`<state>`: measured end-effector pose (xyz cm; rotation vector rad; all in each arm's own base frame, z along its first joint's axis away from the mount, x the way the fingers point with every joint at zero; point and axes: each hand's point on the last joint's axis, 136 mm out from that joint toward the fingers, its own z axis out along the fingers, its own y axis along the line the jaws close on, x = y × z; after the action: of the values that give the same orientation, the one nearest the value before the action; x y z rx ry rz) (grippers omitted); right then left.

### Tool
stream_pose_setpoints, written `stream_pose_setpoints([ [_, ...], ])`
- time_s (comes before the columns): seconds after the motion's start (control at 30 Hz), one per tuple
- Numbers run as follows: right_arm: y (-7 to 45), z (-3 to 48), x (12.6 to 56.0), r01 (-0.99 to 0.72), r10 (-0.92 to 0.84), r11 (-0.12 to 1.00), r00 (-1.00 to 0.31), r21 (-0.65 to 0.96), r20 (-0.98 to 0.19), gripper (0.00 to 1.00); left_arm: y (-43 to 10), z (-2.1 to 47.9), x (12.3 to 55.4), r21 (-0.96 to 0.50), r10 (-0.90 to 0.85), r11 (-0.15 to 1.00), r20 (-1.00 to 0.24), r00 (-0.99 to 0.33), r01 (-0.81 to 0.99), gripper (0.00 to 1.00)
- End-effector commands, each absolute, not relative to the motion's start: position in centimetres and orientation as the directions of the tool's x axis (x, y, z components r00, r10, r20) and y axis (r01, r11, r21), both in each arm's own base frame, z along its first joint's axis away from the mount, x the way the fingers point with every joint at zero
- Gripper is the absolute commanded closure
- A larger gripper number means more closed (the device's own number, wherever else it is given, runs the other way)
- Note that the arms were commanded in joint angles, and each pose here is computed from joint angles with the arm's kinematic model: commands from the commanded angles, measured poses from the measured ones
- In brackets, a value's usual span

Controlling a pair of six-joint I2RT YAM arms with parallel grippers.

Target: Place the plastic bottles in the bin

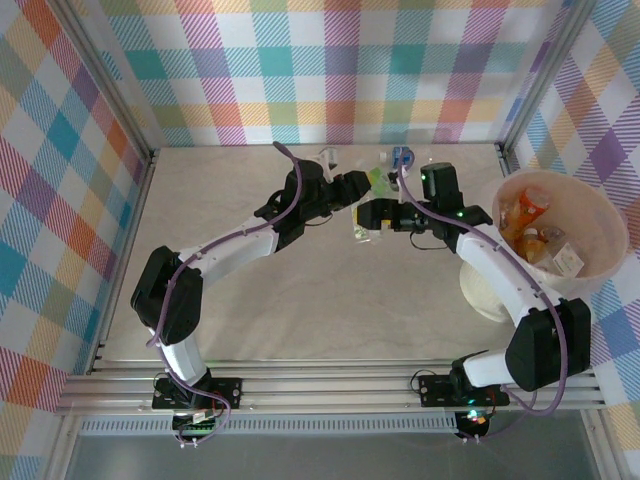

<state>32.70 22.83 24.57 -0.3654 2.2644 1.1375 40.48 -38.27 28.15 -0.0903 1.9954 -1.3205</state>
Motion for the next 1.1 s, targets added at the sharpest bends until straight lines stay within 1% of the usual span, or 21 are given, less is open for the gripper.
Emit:
stream_pose_setpoints([
  [0.0, 24.4, 26.5, 32.7, -0.519, 0.032, 0.512, -0.785, 0.685, -0.619, 0.15, -39.3, 33.3, 39.6, -0.824, -0.449, 0.382, -0.562, -0.695, 0.419, 0.67],
  [0.1, 24.8, 25.5, 32.8, -0.504, 0.015, 0.532, -0.798, 0.680, -0.602, 0.18, -39.9, 33.3, 39.4, -0.816, -0.437, 0.388, -0.572, -0.695, 0.428, 0.67],
  [0.2, 24.8, 24.9, 32.7, -0.496, 0.010, 0.551, -0.800, 0.671, -0.600, 0.23, -40.1, 33.2, 39.4, -0.816, -0.432, 0.391, -0.571, -0.698, 0.425, 0.67],
  [0.33, 23.8, 24.1, 33.1, -0.466, 0.014, 0.620, -0.798, 0.632, -0.603, 0.36, -39.8, 33.3, 39.4, -0.813, -0.437, 0.400, -0.576, -0.691, 0.424, 0.66],
  [0.43, 23.1, 24.1, 33.2, -0.455, 0.018, 0.657, -0.787, 0.601, -0.616, 0.43, -39.6, 33.4, 39.2, -0.807, -0.431, 0.411, -0.581, -0.690, 0.423, 0.63],
  [0.5, 23.0, 24.4, 33.0, -0.455, 0.024, 0.658, -0.783, 0.599, -0.621, 0.45, -39.4, 33.5, 39.0, -0.804, -0.426, 0.420, -0.584, -0.691, 0.420, 0.59],
  [0.6, 22.2, 24.8, 33.4, -0.437, 0.048, 0.692, -0.766, 0.575, -0.641, 0.48, -39.2, 33.7, 38.9, -0.796, -0.418, 0.436, -0.593, -0.688, 0.421, 0.45],
  [0.7, 20.7, 25.1, 34.3, -0.391, 0.075, 0.762, -0.739, 0.516, -0.670, 0.51, -38.7, 34.4, 38.6, -0.783, -0.419, 0.442, -0.611, -0.671, 0.437, 0.21],
  [0.73, 20.1, 25.2, 34.6, -0.378, 0.077, 0.786, -0.726, 0.490, -0.683, 0.51, -38.6, 34.6, 38.4, -0.780, -0.416, 0.441, -0.616, -0.669, 0.444, 0.14],
  [0.77, 19.6, 25.5, 34.7, -0.373, 0.072, 0.802, -0.714, 0.466, -0.696, 0.51, -38.5, 34.9, 38.1, -0.776, -0.414, 0.437, -0.622, -0.665, 0.455, 0.10],
  [0.87, 18.1, 26.6, 35.4, -0.359, 0.060, 0.850, -0.661, 0.385, -0.748, 0.51, -38.2, 36.4, 36.8, -0.758, -0.402, 0.396, -0.650, -0.644, 0.518, 0.01],
  [0.9, 17.6, 27.0, 35.6, -0.354, 0.058, 0.861, -0.644, 0.365, -0.763, 0.51, -38.2, 37.0, 36.3, -0.747, -0.399, 0.372, -0.665, -0.632, 0.551, 0.00],
  [0.97, 16.6, 28.1, 36.3, -0.347, 0.058, 0.878, -0.605, 0.329, -0.794, 0.51, -38.3, 37.9, 35.0, -0.722, -0.379, 0.320, -0.691, -0.616, 0.613, 0.00],
  [1.07, 15.4, 30.1, 37.3, -0.339, 0.052, 0.899, -0.547, 0.278, -0.836, 0.51, -38.8, 38.5, 33.4, -0.701, -0.330, 0.269, -0.711, -0.621, 0.660, 0.00],
])
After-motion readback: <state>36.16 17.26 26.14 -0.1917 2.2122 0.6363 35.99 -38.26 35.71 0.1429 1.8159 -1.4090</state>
